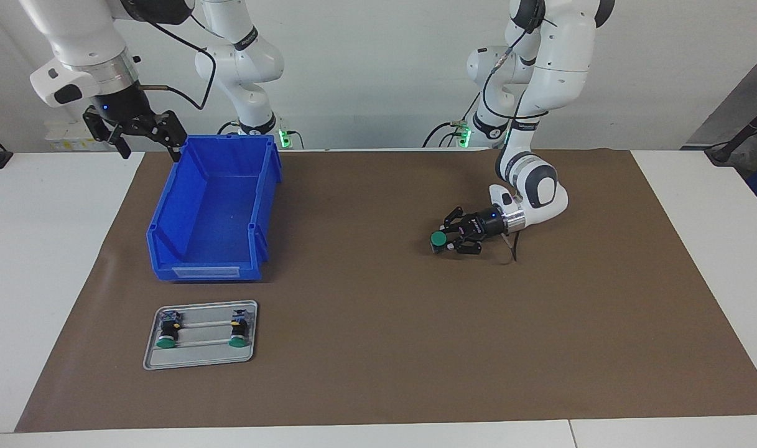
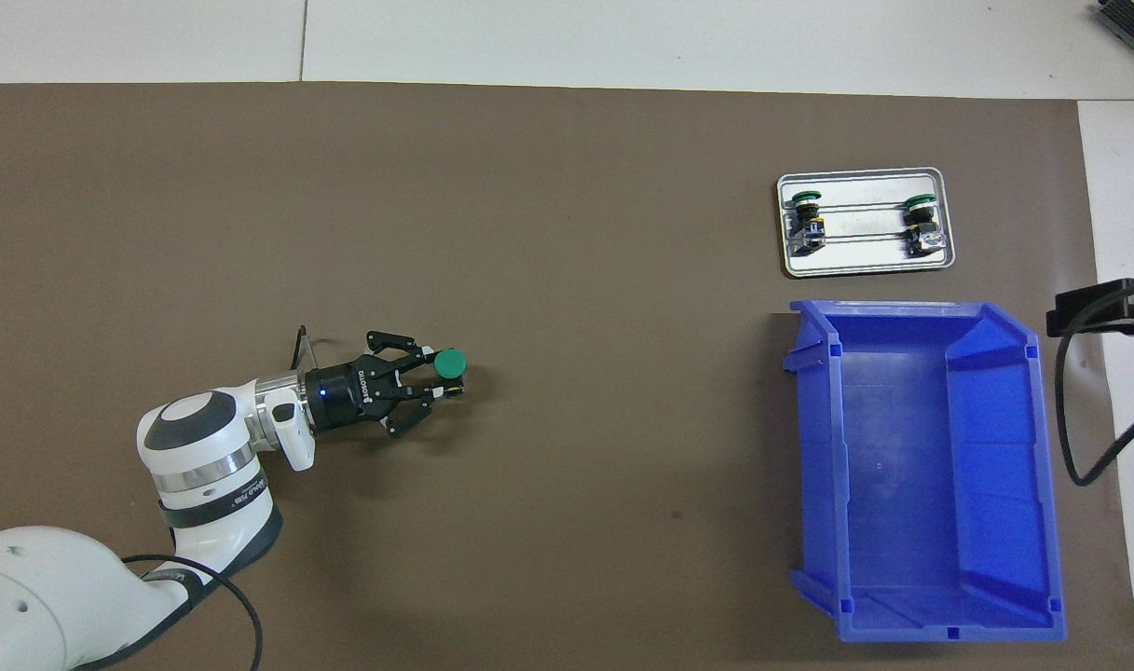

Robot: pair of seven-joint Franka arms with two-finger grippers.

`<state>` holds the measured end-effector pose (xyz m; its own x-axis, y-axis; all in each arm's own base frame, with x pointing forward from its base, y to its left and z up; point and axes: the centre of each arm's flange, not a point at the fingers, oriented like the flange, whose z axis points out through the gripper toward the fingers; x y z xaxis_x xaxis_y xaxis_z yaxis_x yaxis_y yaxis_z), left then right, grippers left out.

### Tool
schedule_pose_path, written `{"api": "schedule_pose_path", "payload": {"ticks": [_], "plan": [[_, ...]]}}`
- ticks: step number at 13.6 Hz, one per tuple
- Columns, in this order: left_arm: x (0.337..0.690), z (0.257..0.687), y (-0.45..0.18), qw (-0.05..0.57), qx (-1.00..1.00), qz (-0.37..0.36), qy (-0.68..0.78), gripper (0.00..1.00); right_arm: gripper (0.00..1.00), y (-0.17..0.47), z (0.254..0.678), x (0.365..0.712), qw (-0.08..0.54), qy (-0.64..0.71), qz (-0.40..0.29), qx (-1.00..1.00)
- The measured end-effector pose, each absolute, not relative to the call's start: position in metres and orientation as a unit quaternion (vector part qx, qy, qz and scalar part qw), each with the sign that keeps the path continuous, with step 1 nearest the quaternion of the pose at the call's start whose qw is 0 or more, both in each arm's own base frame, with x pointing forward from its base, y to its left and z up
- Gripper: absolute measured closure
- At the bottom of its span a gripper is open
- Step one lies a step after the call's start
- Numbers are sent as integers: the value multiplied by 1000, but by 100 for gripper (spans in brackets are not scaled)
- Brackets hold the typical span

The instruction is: Place and press button with both arms

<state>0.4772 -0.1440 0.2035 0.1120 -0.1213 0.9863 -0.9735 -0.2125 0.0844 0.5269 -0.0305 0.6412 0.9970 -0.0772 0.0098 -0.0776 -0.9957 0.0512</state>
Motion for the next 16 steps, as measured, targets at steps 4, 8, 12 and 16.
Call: {"api": "schedule_pose_path", "payload": {"ticks": [4, 8, 12, 16], "plan": [[477, 204, -144, 435, 605, 489, -453, 66, 0, -30, 641, 527, 26, -39, 4, 999], [477, 204, -144, 428, 596, 494, -466, 66, 0, -30, 641, 527, 26, -39, 4, 999], [472, 202, -143, 420, 576, 507, -484, 66, 0, -30, 641, 527, 26, -39, 4, 999], [464, 198, -141, 431, 570, 508, -481, 66, 0, -30, 641, 527, 26, -39, 4, 999]]}}
